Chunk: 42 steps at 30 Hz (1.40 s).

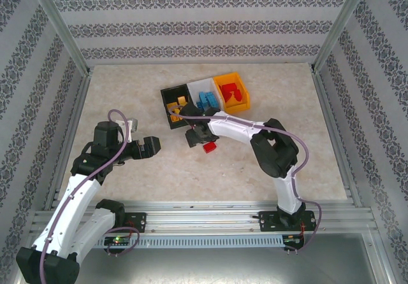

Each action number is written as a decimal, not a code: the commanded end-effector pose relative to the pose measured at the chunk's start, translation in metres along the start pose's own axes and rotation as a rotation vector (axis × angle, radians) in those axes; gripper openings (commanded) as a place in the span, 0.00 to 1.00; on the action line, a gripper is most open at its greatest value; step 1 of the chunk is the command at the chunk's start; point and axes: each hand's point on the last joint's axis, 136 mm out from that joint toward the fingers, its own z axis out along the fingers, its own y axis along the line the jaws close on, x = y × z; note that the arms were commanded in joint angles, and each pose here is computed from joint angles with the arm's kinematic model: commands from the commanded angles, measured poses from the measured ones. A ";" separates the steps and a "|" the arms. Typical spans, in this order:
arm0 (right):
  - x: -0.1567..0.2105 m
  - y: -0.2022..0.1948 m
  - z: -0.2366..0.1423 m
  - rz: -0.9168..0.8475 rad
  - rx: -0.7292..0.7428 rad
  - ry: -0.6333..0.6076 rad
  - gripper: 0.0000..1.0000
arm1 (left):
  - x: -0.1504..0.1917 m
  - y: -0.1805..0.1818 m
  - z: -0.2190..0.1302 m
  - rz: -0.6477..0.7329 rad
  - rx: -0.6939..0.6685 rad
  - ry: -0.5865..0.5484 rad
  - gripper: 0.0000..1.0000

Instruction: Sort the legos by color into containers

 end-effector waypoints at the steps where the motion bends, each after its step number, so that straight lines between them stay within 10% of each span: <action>1: 0.019 -0.025 -0.018 0.021 0.111 0.005 0.77 | 0.002 0.005 -0.002 0.004 -0.014 0.008 1.00; 14: 0.036 -0.006 0.015 -0.003 -0.011 0.083 0.82 | 0.002 0.004 -0.002 0.003 -0.013 0.007 1.00; 22: 0.035 -0.011 0.015 0.030 -0.028 0.073 0.59 | 0.003 0.006 -0.001 0.001 -0.019 0.010 1.00; 25: 0.034 -0.019 0.005 0.035 -0.008 0.048 0.47 | 0.003 0.006 -0.001 0.001 -0.019 0.010 1.00; 42: -0.066 -0.146 -0.113 0.300 0.010 -0.310 0.45 | 0.003 0.003 0.000 0.003 -0.001 0.013 1.00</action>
